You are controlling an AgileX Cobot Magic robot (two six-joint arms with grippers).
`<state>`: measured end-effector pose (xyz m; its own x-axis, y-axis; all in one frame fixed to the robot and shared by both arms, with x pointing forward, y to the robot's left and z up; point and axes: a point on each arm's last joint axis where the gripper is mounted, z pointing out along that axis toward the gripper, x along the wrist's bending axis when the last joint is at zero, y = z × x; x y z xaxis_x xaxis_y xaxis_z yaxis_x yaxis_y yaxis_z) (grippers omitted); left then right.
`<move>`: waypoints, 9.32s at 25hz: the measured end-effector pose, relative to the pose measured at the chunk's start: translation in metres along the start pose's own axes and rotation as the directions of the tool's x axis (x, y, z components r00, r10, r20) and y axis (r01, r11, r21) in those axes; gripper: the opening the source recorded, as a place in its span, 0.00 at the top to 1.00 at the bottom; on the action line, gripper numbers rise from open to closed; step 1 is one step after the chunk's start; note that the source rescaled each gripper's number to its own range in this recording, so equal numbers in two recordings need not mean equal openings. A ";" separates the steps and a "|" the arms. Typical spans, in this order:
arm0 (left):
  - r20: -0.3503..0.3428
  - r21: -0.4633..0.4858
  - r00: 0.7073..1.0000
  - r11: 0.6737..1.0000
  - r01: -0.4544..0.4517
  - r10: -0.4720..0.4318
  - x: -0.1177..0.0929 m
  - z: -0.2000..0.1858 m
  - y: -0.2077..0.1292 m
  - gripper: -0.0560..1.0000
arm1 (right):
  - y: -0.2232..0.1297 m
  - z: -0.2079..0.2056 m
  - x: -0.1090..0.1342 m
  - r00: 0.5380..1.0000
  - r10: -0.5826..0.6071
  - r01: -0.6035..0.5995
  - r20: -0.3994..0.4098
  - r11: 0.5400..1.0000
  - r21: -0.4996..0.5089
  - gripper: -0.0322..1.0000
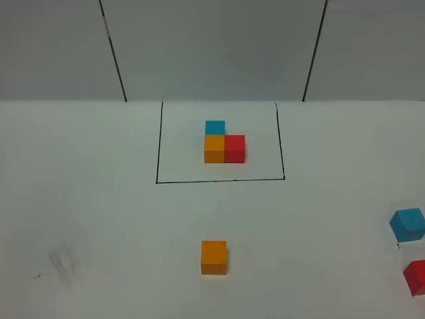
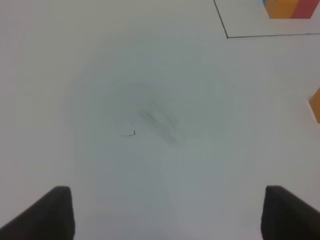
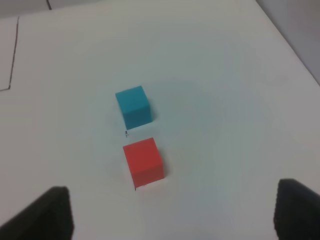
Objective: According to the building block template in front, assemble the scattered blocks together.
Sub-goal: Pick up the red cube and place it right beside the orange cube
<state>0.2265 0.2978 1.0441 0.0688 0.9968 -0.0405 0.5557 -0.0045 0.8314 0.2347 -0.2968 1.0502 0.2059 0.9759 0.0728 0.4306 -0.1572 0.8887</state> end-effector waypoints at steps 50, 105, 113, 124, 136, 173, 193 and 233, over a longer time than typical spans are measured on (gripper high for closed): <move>0.000 0.000 1.000 1.000 0.000 0.000 0.000 0.000 0.000 0.33 | 0.019 0.276 0.034 0.971 -0.200 0.221 -0.127 0.569 0.792 0.32; 0.000 0.000 1.000 1.000 0.000 0.000 0.000 0.000 0.000 0.33 | 0.072 0.214 0.146 0.706 -0.352 0.705 -0.614 0.424 0.568 0.97; 0.000 0.000 1.000 1.000 0.000 0.000 0.000 0.000 0.000 0.33 | 0.066 0.191 0.208 0.323 -0.554 0.915 -0.768 0.390 0.104 0.97; 0.000 0.000 1.000 1.000 0.000 0.000 0.000 0.000 0.000 0.33 | 0.042 0.221 0.223 0.105 -0.630 0.988 -0.769 0.154 0.008 0.97; 0.000 0.000 1.000 1.000 0.000 0.000 0.000 0.000 0.000 0.33 | 0.039 0.222 0.279 -0.273 -0.621 0.955 -0.735 -0.085 -0.283 0.97; -0.045 0.000 0.999 1.000 -0.018 0.018 0.004 0.000 0.000 0.33 | -0.028 0.287 0.313 -0.134 -0.522 0.991 -0.842 -0.079 -0.109 0.97; -0.045 0.000 0.999 1.000 -0.018 0.018 0.004 0.000 0.000 0.33 | -0.037 0.291 0.316 -0.165 -0.502 0.986 -0.849 -0.074 -0.148 0.97; -0.045 0.000 0.999 1.000 -0.018 0.018 0.004 0.000 0.000 0.33 | -0.054 0.300 0.317 -0.113 -0.479 0.994 -0.870 -0.061 -0.095 0.38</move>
<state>0.2267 0.3019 1.0441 0.0412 0.9992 0.0000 0.5547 -0.0229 0.8317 0.5398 -0.0249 0.8894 -0.9945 0.0972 -0.0403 0.0946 0.9936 0.0610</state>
